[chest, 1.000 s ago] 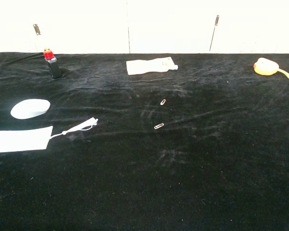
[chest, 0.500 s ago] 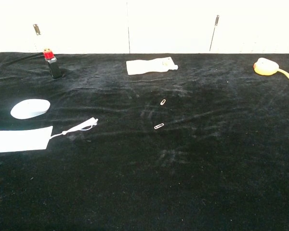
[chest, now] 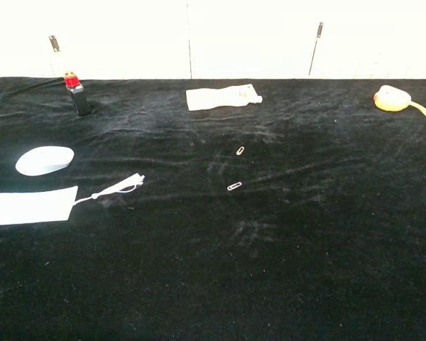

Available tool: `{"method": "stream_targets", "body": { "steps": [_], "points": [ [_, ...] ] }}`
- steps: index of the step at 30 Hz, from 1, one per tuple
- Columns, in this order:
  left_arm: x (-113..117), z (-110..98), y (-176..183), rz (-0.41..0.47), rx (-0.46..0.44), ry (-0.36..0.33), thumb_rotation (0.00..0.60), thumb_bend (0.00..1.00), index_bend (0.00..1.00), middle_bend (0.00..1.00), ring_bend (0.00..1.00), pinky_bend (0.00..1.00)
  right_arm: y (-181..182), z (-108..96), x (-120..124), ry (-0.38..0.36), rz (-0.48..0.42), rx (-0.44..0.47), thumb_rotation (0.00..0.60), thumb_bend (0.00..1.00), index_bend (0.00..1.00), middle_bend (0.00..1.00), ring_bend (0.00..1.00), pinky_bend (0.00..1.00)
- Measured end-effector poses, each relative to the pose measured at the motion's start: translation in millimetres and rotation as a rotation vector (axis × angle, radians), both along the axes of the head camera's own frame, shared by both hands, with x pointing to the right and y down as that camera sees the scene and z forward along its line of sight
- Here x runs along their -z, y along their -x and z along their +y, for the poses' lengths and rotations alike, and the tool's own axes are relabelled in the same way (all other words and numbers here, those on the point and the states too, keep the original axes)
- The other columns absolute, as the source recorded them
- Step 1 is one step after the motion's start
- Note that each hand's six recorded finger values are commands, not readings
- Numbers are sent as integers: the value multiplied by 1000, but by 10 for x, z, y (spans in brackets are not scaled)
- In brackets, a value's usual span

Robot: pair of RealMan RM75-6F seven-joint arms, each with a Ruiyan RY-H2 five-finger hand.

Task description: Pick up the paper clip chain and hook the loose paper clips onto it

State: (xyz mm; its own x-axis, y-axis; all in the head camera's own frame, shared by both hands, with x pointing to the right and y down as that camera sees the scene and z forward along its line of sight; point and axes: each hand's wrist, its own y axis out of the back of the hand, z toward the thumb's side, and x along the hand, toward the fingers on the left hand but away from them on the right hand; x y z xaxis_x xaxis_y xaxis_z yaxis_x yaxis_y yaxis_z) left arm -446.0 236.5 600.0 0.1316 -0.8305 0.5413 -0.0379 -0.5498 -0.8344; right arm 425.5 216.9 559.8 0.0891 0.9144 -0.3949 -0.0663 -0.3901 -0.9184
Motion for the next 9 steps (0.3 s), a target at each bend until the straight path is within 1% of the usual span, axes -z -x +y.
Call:
{"method": "stream_targets", "body": {
  "steps": [4, 9],
  "points": [
    [36, 20, 5, 3, 7, -12, 600, 69, 0, 0, 0, 0, 29, -8, -28, 10, 2, 14, 600, 343, 0, 0, 0, 0],
    [35, 25, 14, -2, 10, -12, 600, 69, 0, 0, 0, 0, 27, -28, -32, 12, 0, 12, 600, 342, 0, 0, 0, 0]
  ]
}}
